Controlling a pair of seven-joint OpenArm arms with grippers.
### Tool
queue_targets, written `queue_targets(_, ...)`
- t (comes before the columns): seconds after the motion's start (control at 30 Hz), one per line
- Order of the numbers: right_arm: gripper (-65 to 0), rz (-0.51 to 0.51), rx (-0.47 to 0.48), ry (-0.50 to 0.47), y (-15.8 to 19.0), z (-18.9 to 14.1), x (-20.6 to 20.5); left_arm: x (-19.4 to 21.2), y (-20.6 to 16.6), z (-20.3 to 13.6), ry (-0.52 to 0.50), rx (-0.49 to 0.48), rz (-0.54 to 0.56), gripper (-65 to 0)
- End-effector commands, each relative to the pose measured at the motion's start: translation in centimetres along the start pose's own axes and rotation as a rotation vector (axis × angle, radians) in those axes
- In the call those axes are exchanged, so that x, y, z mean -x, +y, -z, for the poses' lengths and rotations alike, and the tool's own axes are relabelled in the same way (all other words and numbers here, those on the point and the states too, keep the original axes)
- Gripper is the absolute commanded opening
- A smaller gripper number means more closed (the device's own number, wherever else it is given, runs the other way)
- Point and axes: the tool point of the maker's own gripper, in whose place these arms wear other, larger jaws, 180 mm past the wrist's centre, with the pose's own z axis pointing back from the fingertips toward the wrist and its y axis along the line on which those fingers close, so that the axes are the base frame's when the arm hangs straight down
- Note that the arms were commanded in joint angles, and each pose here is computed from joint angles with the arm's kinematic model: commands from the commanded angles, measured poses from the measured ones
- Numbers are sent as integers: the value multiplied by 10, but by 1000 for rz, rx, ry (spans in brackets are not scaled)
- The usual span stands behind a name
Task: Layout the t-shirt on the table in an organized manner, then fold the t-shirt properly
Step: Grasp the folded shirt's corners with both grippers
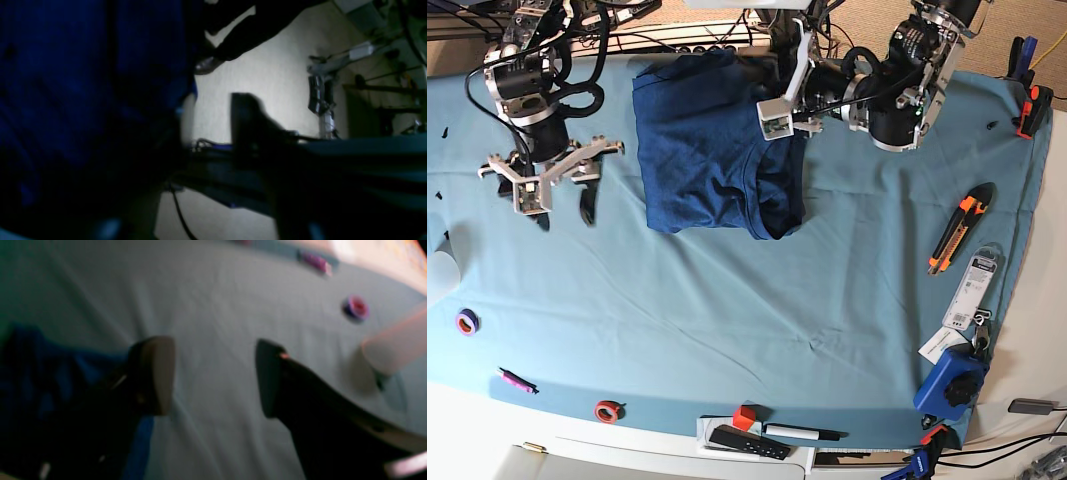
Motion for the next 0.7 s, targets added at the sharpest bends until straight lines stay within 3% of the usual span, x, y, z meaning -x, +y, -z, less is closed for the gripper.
queue_targets(0.0,-257,41,3,-5,-3,8,2,-15,-5,-4,-48,6,35,-421)
queue_targets(0.17,-257,325,-129,58,9,61,32,-19,-7,-6,-53,-5,61,-421)
queue_targets(0.37,-224,603,-352,230,45,114,63,-16,-1,-6,-35,-39,66,-421)
queue_targets(0.5,-224,667,-508,381,74,122,76,-18,6,-7,-45,-76,57,-421)
queue_targets(0.67,-224,651,-565,408,83,120,78,-18,6,-7,-44,-75,57,-421)
